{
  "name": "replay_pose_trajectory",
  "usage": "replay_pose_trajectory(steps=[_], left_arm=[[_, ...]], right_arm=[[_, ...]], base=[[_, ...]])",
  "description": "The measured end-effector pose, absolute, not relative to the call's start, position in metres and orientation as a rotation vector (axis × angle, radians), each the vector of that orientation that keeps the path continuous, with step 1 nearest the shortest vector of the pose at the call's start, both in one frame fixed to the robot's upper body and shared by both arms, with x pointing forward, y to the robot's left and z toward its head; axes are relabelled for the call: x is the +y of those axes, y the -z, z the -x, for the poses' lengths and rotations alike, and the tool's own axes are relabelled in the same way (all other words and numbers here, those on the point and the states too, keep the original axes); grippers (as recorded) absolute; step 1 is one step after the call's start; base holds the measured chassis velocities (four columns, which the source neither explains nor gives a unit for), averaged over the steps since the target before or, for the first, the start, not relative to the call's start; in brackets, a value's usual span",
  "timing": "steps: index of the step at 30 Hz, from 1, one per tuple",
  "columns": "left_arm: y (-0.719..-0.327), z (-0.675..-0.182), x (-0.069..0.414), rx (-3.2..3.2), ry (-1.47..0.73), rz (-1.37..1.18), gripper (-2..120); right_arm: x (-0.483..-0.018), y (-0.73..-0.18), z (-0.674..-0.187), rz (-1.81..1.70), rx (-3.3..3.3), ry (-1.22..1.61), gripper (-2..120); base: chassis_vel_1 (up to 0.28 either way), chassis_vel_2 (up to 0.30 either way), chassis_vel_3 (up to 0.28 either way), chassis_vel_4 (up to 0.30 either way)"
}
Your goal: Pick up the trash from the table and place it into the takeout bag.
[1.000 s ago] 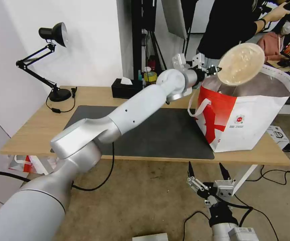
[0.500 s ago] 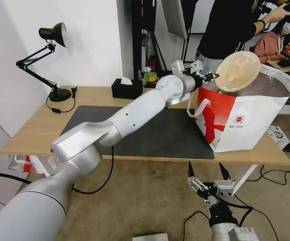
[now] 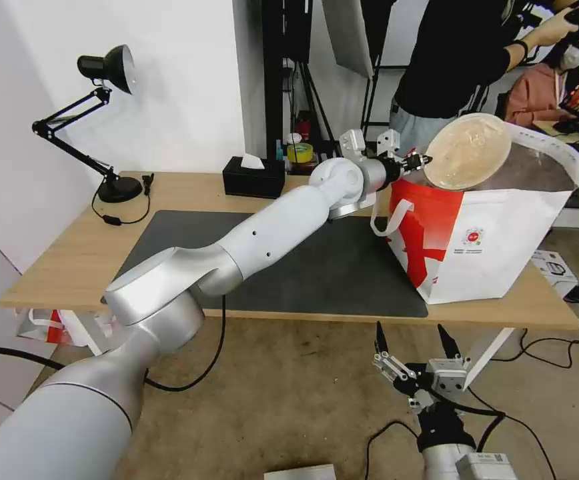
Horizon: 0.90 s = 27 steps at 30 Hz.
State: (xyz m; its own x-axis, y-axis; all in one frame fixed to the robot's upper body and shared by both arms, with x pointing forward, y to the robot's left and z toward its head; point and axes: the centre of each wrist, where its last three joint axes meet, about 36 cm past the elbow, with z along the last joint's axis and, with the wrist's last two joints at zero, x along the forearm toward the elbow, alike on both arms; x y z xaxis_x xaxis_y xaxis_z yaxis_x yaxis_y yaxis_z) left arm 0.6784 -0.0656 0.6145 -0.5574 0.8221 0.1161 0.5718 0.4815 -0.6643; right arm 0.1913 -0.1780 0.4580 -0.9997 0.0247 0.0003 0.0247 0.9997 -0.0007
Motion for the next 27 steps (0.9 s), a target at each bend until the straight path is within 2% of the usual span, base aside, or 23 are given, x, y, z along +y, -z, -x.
replay_pose_trajectory(steps=[16,18,20,22,23,26,27], left_arm=[[-0.6135,-0.6774,-0.0688,-2.374,-0.742,1.173,1],[-0.6139,-0.6769,-0.0695,-2.382,-0.737,1.172,9],[-0.6145,-0.6764,-0.0700,-2.386,-0.736,1.172,12],[-0.6164,-0.6762,-0.0705,-2.397,-0.741,1.175,24],[-0.6164,-0.6762,-0.0705,-2.397,-0.741,1.175,24],[-0.6167,-0.6757,-0.0711,-2.419,-0.754,1.175,39],[-0.6168,-0.6757,-0.0711,-2.421,-0.755,1.175,40]], right_arm=[[-0.1780,-0.4580,-0.1913,0.039,-3.141,-0.001,100],[-0.1780,-0.4580,-0.1913,0.039,-3.141,-0.001,100],[-0.1780,-0.4580,-0.1913,0.039,-3.141,-0.001,100],[-0.1780,-0.4580,-0.1913,0.039,-3.141,-0.001,100],[-0.1780,-0.4580,-0.1913,0.039,-3.141,-0.001,100],[-0.1780,-0.4580,-0.1914,0.039,-3.141,-0.001,100],[-0.1780,-0.4580,-0.1913,0.039,-3.141,-0.001,100]], base=[[0.000,0.000,0.000,0.000],[0.000,0.000,0.000,0.000],[0.000,0.000,0.000,0.000],[0.000,0.000,0.000,0.000],[0.000,0.000,0.000,0.000],[0.000,0.000,0.000,0.000],[0.000,0.000,0.000,0.000]])
